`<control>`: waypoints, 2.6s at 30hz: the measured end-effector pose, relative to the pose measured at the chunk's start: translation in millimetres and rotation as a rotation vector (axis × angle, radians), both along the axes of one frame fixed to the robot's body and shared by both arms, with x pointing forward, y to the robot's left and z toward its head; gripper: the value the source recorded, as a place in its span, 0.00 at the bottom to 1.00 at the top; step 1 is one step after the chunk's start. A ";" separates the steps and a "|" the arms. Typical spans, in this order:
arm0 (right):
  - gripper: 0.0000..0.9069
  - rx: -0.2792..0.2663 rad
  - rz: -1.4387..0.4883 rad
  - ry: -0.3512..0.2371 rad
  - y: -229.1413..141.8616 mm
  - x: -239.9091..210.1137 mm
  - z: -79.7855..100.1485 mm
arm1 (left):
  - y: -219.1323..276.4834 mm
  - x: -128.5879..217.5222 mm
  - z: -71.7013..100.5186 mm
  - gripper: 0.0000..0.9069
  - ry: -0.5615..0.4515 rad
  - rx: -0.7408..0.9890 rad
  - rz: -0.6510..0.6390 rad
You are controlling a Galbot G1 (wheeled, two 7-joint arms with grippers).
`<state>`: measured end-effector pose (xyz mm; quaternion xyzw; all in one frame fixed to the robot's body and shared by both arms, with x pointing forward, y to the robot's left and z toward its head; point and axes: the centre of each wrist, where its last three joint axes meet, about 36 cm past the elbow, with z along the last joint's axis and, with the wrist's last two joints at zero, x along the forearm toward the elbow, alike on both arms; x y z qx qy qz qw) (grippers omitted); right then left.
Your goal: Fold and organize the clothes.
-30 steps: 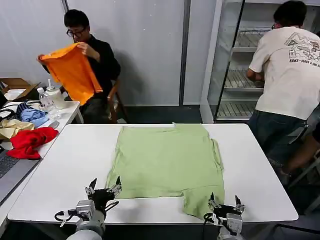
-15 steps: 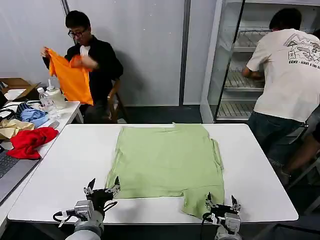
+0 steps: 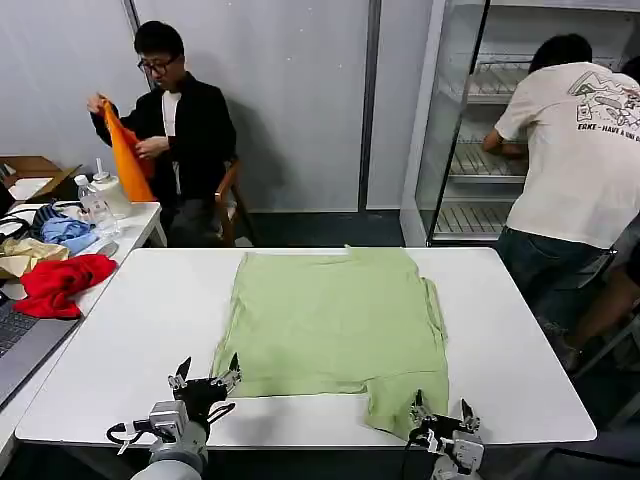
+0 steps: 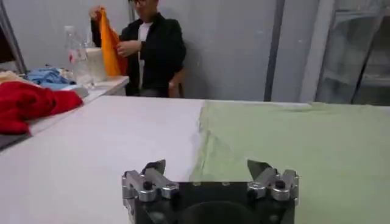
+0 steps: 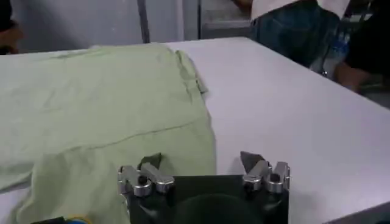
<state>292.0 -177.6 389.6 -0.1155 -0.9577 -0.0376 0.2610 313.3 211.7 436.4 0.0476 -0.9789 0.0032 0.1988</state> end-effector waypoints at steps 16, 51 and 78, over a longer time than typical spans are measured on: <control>1.00 0.013 0.005 0.002 1.7 -2.5 1.3 | -0.5 3.7 -19.7 1.00 0.038 -0.001 -0.006; 0.00 0.031 0.013 -0.004 5.1 -7.6 6.6 | 4.0 7.7 -62.7 0.02 0.127 0.022 -0.006; 0.00 0.017 0.045 -0.149 6.5 -28.2 42.1 | 6.3 -1.0 -41.7 0.02 0.085 0.004 0.026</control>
